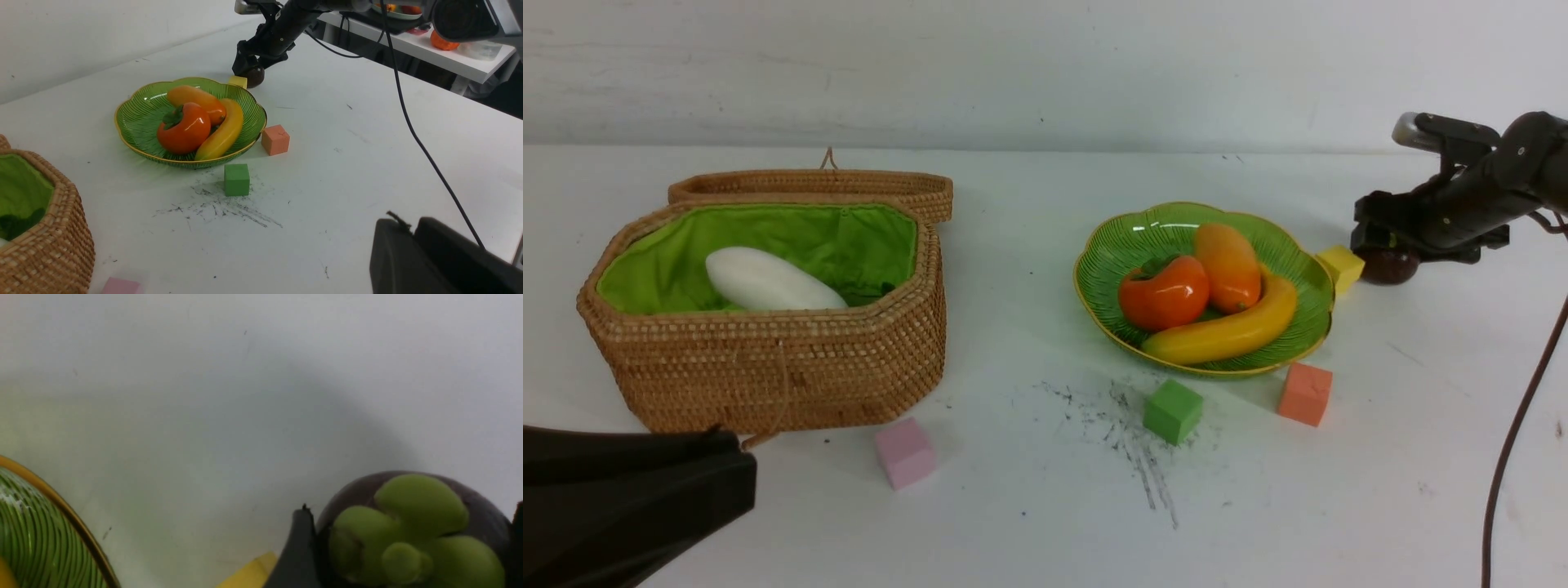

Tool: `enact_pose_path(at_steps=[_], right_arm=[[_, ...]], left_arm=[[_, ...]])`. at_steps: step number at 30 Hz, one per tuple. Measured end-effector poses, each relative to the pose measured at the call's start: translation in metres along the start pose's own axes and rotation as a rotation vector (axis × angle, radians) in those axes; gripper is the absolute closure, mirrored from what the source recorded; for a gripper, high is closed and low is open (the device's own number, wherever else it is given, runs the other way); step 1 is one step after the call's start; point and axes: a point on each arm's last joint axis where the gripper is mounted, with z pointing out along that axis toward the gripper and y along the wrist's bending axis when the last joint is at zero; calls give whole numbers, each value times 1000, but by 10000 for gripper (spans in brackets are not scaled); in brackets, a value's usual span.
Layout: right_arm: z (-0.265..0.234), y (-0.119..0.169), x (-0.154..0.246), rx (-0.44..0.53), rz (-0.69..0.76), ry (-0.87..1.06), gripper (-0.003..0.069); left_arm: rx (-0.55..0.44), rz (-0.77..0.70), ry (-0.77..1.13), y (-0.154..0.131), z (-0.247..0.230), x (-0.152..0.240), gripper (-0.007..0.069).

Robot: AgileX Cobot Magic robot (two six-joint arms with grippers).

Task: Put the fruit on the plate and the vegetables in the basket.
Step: Use the right arm to grab a mangosteen and put it into the right plate

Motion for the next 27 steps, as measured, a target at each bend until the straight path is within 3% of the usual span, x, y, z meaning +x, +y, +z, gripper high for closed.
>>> enact_pose_path(at_steps=[27], right_arm=[[2,-1,1,-3,3,9,83]], left_arm=[[4,-6,-2,0,0,0,565]])
